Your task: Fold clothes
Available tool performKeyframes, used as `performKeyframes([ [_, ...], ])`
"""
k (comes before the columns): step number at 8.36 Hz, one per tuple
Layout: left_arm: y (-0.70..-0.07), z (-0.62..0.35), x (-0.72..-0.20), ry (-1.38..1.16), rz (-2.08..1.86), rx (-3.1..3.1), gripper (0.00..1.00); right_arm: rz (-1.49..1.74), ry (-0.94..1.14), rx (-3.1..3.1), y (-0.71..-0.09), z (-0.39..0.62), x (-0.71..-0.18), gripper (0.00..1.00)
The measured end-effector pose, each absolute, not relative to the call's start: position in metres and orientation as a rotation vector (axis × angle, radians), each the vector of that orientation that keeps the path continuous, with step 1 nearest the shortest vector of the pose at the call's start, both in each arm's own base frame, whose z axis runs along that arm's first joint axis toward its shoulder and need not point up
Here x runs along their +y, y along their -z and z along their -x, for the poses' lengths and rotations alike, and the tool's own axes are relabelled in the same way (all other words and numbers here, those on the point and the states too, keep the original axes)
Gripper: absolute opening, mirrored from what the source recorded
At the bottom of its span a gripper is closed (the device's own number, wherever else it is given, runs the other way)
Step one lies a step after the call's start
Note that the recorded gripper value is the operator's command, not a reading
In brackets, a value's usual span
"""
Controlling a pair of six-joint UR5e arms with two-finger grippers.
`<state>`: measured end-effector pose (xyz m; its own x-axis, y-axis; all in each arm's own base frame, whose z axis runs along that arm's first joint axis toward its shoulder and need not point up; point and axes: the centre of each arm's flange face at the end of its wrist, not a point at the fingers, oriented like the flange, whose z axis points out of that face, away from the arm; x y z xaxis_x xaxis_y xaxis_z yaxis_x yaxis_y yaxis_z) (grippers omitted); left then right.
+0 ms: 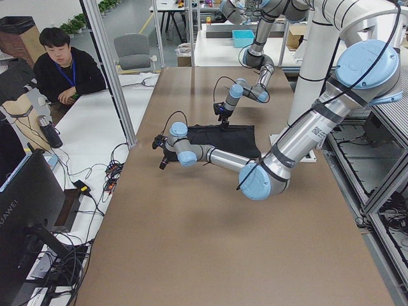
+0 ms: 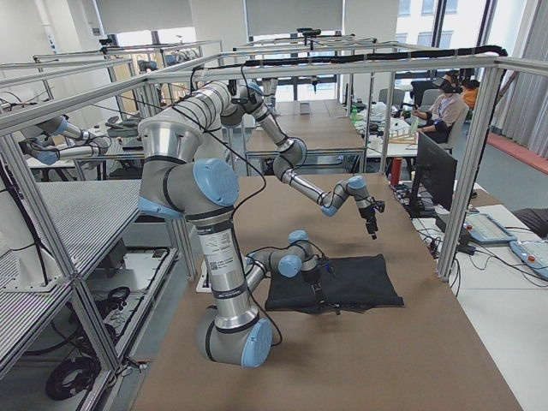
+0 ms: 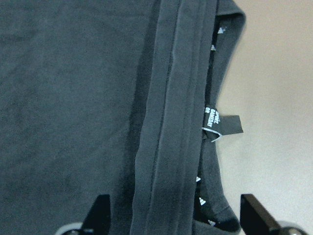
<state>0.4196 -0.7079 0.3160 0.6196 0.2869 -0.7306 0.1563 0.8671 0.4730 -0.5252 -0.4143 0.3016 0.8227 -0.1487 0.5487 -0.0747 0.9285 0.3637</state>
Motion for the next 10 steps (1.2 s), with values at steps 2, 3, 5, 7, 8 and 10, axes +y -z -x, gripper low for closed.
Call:
performKeyframes([
  [2, -0.316, -0.421, -0.707, -0.081, -0.535, 0.912, 0.95, -0.379, 0.05, -0.587, -0.312, 0.527, -0.418, 0.94],
  [3, -0.315, -0.421, -0.707, -0.081, -0.535, 0.913, 0.95, -0.385, 0.069, -0.58, -0.313, 0.523, -0.422, 0.94],
  [5, -0.314, -0.423, -0.705, -0.084, -0.536, 0.915, 0.95, -0.367, 0.112, -0.568, -0.332, 0.498, -0.44, 0.93],
  [7, -0.314, -0.426, -0.703, -0.081, -0.532, 0.918, 0.95, -0.362, 0.156, -0.559, -0.361, 0.458, -0.453, 0.93],
  [8, -0.314, -0.427, -0.702, -0.08, -0.529, 0.92, 0.95, -0.372, 0.172, -0.564, -0.371, 0.442, -0.452, 0.93],
  [10, -0.314, -0.429, -0.702, -0.079, -0.525, 0.919, 0.95, -0.376, 0.182, -0.616, -0.359, 0.421, -0.448, 0.93],
])
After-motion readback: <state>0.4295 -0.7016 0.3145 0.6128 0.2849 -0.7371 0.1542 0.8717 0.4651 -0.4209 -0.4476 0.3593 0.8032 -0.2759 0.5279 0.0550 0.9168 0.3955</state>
